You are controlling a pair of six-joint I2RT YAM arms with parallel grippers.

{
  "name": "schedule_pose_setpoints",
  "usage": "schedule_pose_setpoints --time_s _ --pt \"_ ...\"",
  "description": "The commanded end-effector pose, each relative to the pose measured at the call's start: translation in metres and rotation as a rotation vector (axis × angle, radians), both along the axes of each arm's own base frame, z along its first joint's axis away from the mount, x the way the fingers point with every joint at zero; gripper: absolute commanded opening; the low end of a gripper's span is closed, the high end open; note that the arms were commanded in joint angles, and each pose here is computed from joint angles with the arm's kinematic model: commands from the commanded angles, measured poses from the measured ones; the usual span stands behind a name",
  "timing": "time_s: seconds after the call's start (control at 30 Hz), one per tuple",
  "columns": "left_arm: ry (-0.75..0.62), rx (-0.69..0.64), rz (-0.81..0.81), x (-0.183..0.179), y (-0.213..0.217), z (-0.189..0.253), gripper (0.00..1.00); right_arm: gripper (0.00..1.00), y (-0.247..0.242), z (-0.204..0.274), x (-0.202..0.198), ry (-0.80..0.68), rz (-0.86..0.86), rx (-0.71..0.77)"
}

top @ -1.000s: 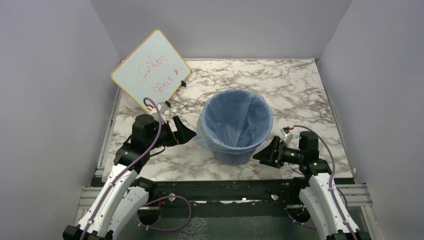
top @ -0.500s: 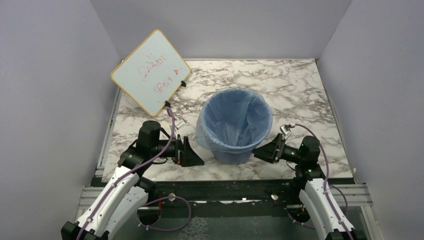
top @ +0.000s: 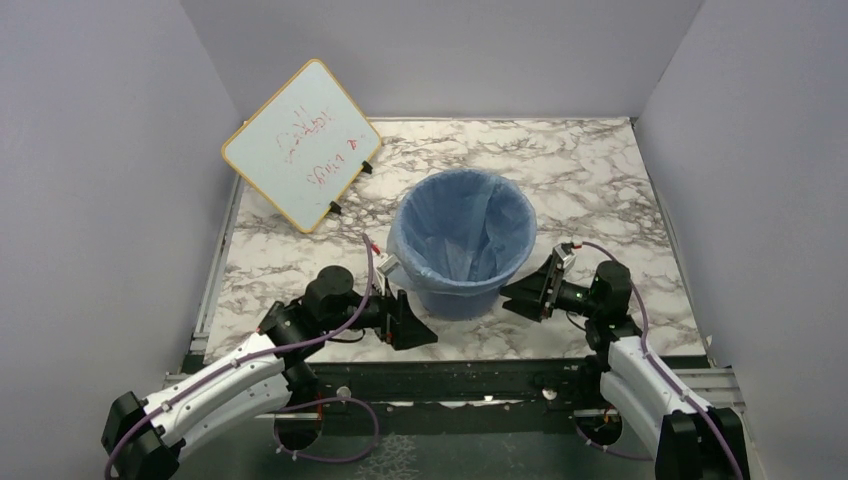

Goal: Put the trash bags into the trash bin
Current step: Adjust the trash bin at the center of the board.

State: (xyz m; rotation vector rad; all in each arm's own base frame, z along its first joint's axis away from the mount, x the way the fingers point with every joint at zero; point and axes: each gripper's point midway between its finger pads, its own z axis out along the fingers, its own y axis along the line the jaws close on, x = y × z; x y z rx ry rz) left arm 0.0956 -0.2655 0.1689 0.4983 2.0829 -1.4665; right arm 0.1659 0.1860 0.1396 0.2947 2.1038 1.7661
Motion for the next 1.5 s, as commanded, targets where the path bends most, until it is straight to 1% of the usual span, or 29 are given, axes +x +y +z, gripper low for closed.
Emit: schedule_pose_setpoints --time_s 0.0,0.1,0.2,0.3,0.33,0.5,0.6,0.7,0.77,0.93,1.0,1.07,1.13,1.17,1.23,1.4,1.47 --pt "-0.132 -0.068 0.206 0.053 -0.014 0.018 0.99 0.91 0.000 0.016 0.015 -0.094 -0.043 -0.008" --pt "-0.175 -0.015 0.273 0.075 -0.017 0.015 0.99 0.91 -0.001 0.011 0.014 -0.090 -0.042 -0.038" --pt "-0.228 0.023 0.367 0.096 -0.012 0.021 0.99 0.91 -0.010 -0.009 0.021 -0.032 -0.100 -0.169" --pt "-0.233 0.106 0.466 0.112 0.001 0.015 0.99 0.91 -0.023 -0.021 0.029 0.024 -0.178 -0.279" --pt "-0.220 0.148 0.496 0.115 0.007 0.008 0.99 0.91 -0.026 -0.023 0.032 0.029 -0.198 -0.307" --pt "-0.212 0.254 0.569 0.122 0.026 -0.005 0.99 0.91 -0.043 -0.019 0.049 0.021 -0.282 -0.435" --pt "-0.216 0.292 0.585 0.122 0.034 -0.010 0.99 0.91 -0.052 -0.010 0.057 0.002 -0.321 -0.489" --pt "-0.193 0.379 0.628 0.125 0.048 -0.029 0.99 0.91 -0.060 -0.005 0.063 -0.009 -0.369 -0.527" --pt "-0.180 0.414 0.626 0.127 0.053 -0.037 0.99 0.91 -0.066 -0.003 0.065 -0.016 -0.402 -0.552" --pt "-0.160 0.380 0.584 0.120 0.048 -0.036 0.99 0.93 -0.085 0.009 0.072 -0.064 -0.483 -0.647" --pt "-0.159 0.340 0.560 0.114 0.045 -0.035 0.99 0.94 -0.079 0.018 0.071 -0.120 -0.431 -0.646" --pt "-0.176 0.306 0.533 0.111 0.041 -0.034 0.99 0.94 -0.066 0.022 0.066 -0.152 -0.352 -0.594" --pt "-0.178 0.295 0.529 0.111 0.039 -0.034 0.99 0.93 -0.038 0.030 0.054 -0.240 -0.189 -0.465" --pt "-0.179 0.290 0.524 0.112 0.036 -0.033 0.99 0.93 -0.031 0.032 0.050 -0.255 -0.148 -0.421" --pt "-0.177 0.283 0.515 0.115 0.030 -0.034 0.99 0.93 -0.025 0.030 0.046 -0.256 -0.106 -0.393" --pt "-0.216 0.267 0.521 0.134 0.015 -0.023 0.99 0.93 -0.033 0.025 0.048 -0.247 -0.126 -0.457" --pt "-0.232 0.279 0.517 0.142 0.009 -0.017 0.99 0.93 -0.042 0.019 0.055 -0.208 -0.194 -0.505"
